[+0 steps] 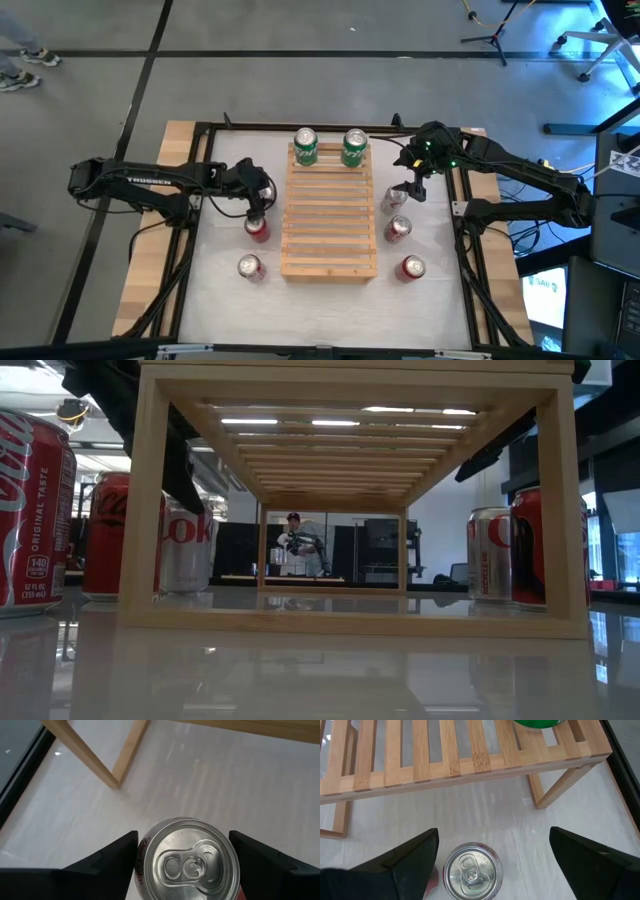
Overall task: Place canned beverage on shelf
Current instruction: Put the left red and silver soda can on the shelf
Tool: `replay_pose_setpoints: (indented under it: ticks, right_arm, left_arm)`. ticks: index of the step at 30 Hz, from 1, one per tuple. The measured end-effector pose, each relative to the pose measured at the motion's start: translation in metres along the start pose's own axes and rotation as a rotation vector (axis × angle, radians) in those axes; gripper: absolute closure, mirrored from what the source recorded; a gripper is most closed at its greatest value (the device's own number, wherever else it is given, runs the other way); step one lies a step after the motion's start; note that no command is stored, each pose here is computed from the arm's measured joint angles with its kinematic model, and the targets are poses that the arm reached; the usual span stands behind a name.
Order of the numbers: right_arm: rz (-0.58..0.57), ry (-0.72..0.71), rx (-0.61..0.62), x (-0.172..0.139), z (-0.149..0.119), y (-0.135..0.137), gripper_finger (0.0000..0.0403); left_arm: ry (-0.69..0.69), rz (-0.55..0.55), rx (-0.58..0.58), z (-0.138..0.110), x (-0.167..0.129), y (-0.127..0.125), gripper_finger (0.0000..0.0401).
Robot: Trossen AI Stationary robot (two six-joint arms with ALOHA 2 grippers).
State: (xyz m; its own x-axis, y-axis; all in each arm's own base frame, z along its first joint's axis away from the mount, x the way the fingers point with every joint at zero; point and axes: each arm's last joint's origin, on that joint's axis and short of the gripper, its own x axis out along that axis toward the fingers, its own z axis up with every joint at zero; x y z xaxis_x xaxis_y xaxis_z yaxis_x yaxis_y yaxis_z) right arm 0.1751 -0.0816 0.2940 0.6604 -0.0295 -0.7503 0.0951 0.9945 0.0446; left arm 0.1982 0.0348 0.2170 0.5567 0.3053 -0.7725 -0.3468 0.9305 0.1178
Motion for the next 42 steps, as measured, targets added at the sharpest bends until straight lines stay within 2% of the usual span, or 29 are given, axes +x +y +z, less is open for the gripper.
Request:
replay_pose_setpoints:
  ticks: [10, 22, 42]
  right_arm:
    - [0.000, 0.000, 0.000, 0.0000, 0.0000, 0.0000, 0.0027]
    - [0.000, 0.000, 0.000, 0.0000, 0.0000, 0.0000, 0.0027]
    - [0.000, 0.000, 0.000, 0.0000, 0.0000, 0.0000, 0.0027]
  left_arm:
    - [-0.001, 0.000, 0.001, 0.0000, 0.0001, 0.0000, 0.0124]
    - [0.003, -0.006, -0.004, -0.0008, 0.0007, -0.0003, 0.0043]
    - [-0.007, -0.007, -0.010, 0.0004, 0.0005, -0.0003, 0.0039]
